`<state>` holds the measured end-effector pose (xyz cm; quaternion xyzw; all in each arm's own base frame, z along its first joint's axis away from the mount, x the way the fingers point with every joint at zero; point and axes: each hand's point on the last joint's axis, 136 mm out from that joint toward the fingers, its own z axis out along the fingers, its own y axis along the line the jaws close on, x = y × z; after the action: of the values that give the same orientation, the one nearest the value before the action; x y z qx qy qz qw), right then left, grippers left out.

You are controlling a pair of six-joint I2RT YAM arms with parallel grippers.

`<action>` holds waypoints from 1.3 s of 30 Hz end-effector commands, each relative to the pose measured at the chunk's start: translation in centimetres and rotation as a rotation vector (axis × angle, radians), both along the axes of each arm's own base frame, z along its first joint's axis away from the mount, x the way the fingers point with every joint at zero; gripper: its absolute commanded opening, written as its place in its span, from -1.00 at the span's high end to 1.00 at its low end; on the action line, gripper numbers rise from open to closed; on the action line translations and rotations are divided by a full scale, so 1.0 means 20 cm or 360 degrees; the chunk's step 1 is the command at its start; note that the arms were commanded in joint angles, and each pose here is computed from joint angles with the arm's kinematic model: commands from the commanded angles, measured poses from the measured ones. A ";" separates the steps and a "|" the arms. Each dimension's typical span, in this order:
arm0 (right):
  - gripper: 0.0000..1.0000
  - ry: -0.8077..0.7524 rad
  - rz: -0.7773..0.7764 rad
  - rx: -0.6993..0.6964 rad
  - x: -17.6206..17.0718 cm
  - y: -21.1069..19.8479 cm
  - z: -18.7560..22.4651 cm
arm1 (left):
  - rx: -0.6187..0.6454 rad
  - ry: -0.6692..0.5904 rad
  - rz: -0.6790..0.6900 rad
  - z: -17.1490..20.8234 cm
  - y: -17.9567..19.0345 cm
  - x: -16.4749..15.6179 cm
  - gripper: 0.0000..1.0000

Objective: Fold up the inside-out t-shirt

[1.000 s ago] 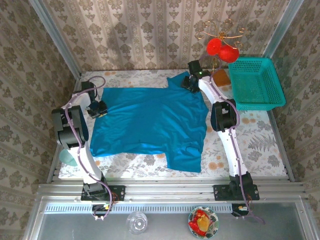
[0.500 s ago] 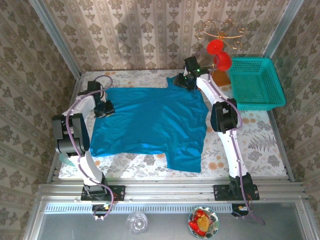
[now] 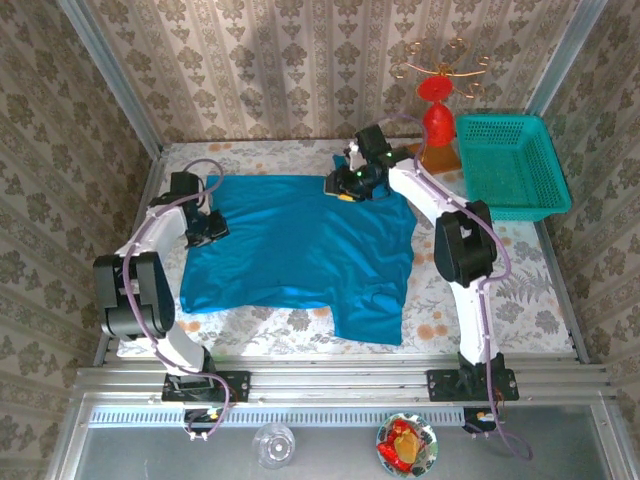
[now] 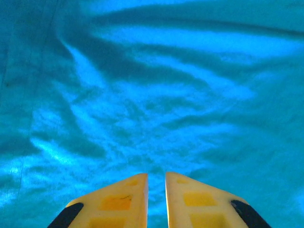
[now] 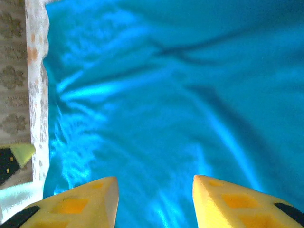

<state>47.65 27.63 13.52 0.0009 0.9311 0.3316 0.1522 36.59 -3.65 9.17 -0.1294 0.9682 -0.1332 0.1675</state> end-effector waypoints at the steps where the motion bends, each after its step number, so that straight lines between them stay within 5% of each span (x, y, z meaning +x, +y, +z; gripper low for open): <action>1: 0.07 -0.0048 -0.0011 0.0110 -0.13 0.00 0.18 | -0.0024 0.0017 0.0005 0.00 -0.02 -0.07 0.62; 7: 0.07 0.0079 -0.0111 -0.0056 -0.48 -0.19 0.09 | -0.0006 0.0060 0.0016 -0.05 -0.02 -0.22 0.62; 15: 0.10 0.0314 -0.0288 -0.0580 -1.12 -0.65 -0.16 | 0.0014 0.0059 0.0063 -0.06 -0.01 -0.39 0.61; 21: 0.13 0.0489 -0.0316 -0.0751 -1.51 -0.78 -0.35 | -0.0010 0.0009 0.0114 -0.02 -0.01 -0.46 0.60; 33: 0.11 0.0574 -0.0254 -0.0819 -1.69 -0.61 -0.58 | -0.0045 -0.0097 0.0171 0.09 -0.01 -0.52 0.54; 39: 0.36 0.0610 -0.0271 -0.0900 -1.72 -0.64 -0.66 | -0.0031 -0.0123 0.0178 0.13 0.00 -0.55 0.54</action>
<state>13.32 15.77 1.15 0.0788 0.9948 0.0631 -0.0132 26.86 -3.69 11.91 -0.1711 0.9485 -0.1455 0.2231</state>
